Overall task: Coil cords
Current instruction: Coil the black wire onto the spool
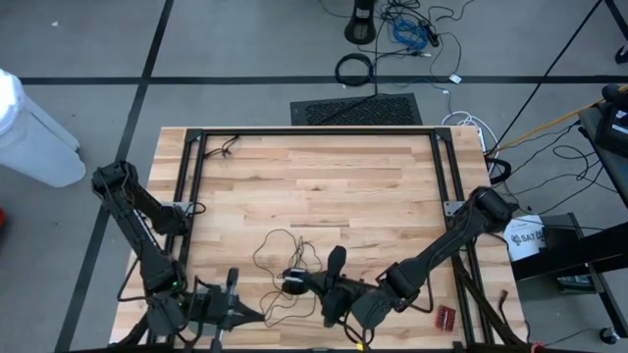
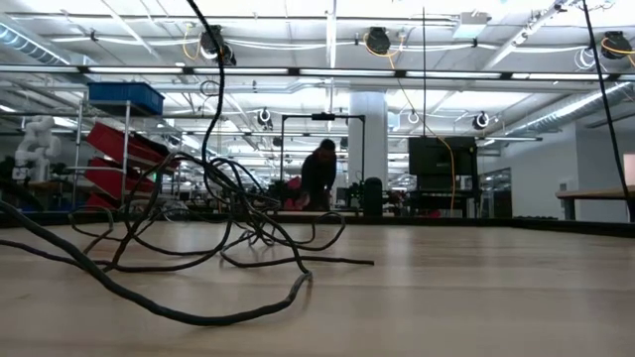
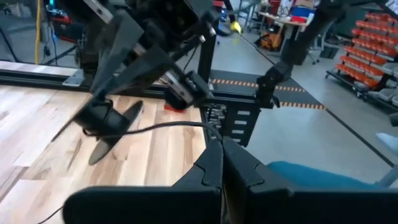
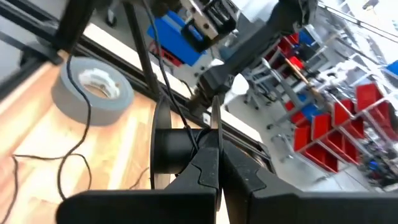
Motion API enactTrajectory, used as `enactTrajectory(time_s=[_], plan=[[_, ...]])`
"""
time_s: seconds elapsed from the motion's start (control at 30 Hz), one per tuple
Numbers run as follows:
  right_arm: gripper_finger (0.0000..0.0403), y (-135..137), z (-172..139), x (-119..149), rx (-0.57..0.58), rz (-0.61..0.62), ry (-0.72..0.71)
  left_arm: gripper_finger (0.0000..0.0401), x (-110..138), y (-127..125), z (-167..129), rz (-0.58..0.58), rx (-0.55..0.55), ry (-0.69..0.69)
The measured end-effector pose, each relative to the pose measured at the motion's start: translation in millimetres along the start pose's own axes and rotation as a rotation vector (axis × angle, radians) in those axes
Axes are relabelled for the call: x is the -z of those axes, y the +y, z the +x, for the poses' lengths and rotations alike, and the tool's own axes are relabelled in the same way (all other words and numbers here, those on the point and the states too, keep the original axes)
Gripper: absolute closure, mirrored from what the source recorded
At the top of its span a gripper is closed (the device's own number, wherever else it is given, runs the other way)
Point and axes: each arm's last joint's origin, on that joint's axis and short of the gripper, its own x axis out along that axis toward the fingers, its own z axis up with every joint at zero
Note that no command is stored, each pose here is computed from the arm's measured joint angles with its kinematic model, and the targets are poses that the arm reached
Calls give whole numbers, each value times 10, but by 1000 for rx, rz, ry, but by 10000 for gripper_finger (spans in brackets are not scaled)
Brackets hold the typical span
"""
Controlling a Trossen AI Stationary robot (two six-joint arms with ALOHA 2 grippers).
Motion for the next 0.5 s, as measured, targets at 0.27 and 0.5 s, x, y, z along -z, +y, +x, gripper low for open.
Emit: enactTrajectory(time_s=[0.27, 0.5], plan=[[403, 13, 29, 33, 70, 25, 33, 400, -71, 137, 176, -39, -77, -55], [403, -5, 28, 25, 118, 89, 39, 400, -162, 316, 386, -66, -145, -126]])
